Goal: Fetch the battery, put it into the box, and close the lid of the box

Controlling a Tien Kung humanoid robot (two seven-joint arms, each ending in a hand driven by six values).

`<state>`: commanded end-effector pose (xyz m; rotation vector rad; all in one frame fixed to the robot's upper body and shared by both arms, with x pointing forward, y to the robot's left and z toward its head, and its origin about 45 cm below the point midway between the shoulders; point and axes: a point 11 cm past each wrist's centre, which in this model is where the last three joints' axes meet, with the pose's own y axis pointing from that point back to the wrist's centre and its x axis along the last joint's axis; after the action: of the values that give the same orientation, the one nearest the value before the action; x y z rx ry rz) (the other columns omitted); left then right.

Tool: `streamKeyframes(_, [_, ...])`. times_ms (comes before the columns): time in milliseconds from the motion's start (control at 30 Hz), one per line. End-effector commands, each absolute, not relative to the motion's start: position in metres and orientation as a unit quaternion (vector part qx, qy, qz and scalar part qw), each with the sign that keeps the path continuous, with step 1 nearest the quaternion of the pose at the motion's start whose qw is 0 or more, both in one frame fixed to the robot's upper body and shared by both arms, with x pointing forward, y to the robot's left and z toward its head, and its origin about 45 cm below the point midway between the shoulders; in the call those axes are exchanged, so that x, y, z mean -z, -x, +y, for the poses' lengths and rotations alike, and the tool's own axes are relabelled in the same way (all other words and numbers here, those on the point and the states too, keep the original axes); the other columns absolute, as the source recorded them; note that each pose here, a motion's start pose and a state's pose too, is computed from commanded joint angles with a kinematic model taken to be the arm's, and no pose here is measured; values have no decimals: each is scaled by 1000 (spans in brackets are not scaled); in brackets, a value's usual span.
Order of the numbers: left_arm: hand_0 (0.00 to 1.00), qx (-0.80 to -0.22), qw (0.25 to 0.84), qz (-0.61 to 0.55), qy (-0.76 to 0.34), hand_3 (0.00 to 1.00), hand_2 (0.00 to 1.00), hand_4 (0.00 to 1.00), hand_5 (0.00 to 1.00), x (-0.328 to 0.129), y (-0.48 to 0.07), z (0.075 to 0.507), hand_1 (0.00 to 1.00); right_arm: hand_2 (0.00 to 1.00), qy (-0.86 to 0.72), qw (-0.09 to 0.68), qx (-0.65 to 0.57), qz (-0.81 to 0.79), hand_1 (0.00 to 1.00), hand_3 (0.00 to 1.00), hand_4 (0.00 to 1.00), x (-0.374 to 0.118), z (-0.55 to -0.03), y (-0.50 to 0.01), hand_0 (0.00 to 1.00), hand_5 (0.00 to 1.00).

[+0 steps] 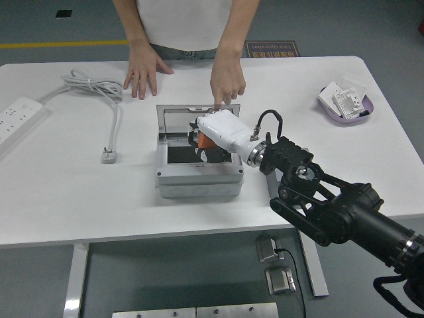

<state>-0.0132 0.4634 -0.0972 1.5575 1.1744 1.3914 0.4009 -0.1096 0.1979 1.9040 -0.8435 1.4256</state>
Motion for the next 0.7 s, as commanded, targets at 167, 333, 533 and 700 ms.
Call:
streamKeyframes(167, [640, -541, 364, 456, -605, 836, 716, 883, 651, 97, 13, 463, 661, 271, -722, 296, -537, -322, 223, 296, 67, -199, -109, -401, 85, 2])
streamKeyframes(333, [640, -541, 364, 456, -605, 836, 716, 883, 652, 97, 13, 463, 661, 284, -723, 294, -536, -323, 236, 329, 88, -199, -110, -401, 122, 2])
streamKeyframes(533, [641, -541, 365, 456, -605, 836, 716, 883, 652, 97, 12, 463, 661, 361, -722, 296, -537, -321, 307, 499, 303, -198, -111, -402, 214, 116])
streamKeyframes(700, [640, -541, 366, 456, -605, 836, 716, 884, 652, 97, 12, 463, 662, 430, -721, 302, -536, -319, 362, 628, 494, -196, -113, -403, 263, 109])
